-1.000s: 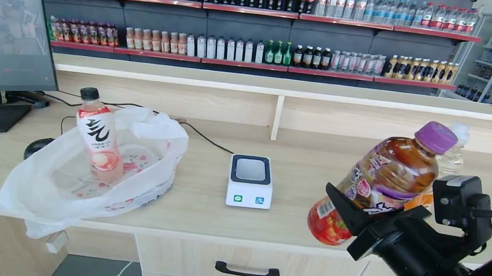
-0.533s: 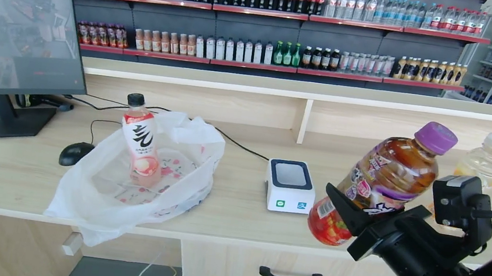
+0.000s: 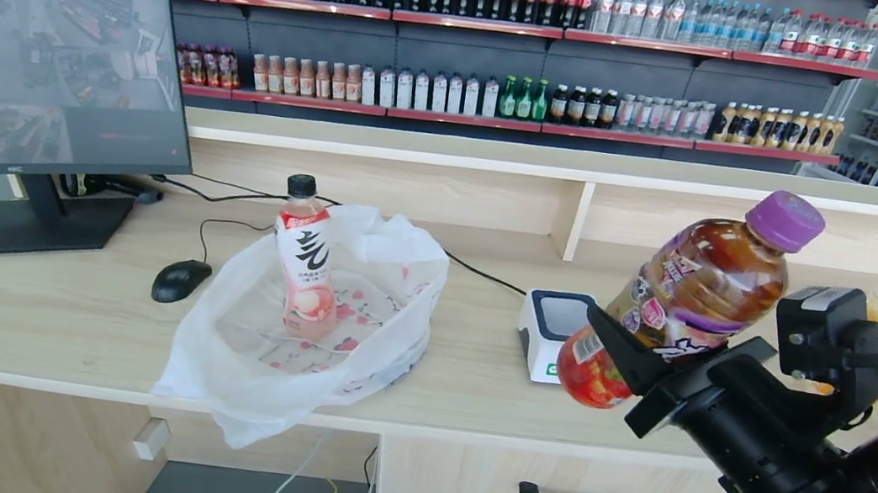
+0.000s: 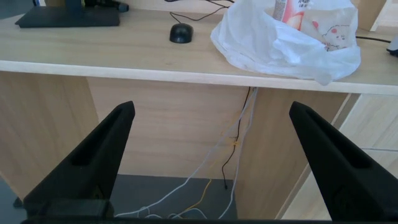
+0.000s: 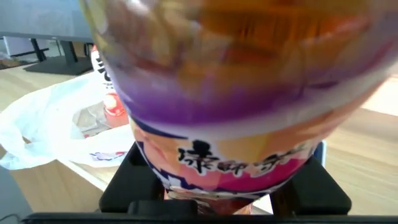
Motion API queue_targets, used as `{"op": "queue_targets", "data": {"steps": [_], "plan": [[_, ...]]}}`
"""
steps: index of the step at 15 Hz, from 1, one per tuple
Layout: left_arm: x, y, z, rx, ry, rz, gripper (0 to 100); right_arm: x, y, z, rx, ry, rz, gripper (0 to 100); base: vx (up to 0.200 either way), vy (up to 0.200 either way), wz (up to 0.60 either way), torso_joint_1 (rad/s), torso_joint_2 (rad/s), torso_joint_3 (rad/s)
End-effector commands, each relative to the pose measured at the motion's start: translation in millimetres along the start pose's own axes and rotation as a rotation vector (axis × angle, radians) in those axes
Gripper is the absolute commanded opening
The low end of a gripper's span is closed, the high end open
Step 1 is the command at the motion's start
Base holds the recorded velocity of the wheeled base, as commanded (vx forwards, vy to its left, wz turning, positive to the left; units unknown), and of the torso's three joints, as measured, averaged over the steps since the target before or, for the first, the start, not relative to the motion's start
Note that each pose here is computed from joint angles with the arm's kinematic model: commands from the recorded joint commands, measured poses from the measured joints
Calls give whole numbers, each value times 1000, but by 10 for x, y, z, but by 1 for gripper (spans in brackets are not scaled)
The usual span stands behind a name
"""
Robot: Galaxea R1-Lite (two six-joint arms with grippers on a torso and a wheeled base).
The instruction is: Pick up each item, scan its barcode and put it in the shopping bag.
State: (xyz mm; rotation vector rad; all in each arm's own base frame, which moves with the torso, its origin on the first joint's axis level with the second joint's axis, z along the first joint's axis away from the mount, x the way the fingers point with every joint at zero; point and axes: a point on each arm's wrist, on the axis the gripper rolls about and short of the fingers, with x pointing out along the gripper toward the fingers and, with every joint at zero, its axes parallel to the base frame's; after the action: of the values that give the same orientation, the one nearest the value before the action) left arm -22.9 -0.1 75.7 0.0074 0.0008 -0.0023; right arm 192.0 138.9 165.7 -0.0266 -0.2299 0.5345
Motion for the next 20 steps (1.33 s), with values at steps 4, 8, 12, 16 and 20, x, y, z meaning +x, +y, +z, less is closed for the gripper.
{"op": "queue_targets", "data": {"steps": [4, 8, 12, 16, 20], "plan": [[-1, 0, 1, 0, -1, 1, 100, 188, -112, -2, -265, -54, 99, 0, 0, 0, 0, 0, 0, 0], [-1, 0, 1, 0, -1, 1, 100, 502, -112, 15, -495, -124, 87, 0, 0, 0, 0, 0, 0, 0], [-1, 0, 1, 0, -1, -1, 100, 561, -132, -128, -745, -138, 174, 0, 0, 0, 0, 0, 0, 0], [-1, 0, 1, 0, -1, 1, 100, 588, -278, -248, -899, -145, 222, 0, 0, 0, 0, 0, 0, 0], [-1, 0, 1, 0, -1, -1, 100, 670, -371, -156, -1031, -221, 213, 0, 0, 0, 0, 0, 0, 0]]}}
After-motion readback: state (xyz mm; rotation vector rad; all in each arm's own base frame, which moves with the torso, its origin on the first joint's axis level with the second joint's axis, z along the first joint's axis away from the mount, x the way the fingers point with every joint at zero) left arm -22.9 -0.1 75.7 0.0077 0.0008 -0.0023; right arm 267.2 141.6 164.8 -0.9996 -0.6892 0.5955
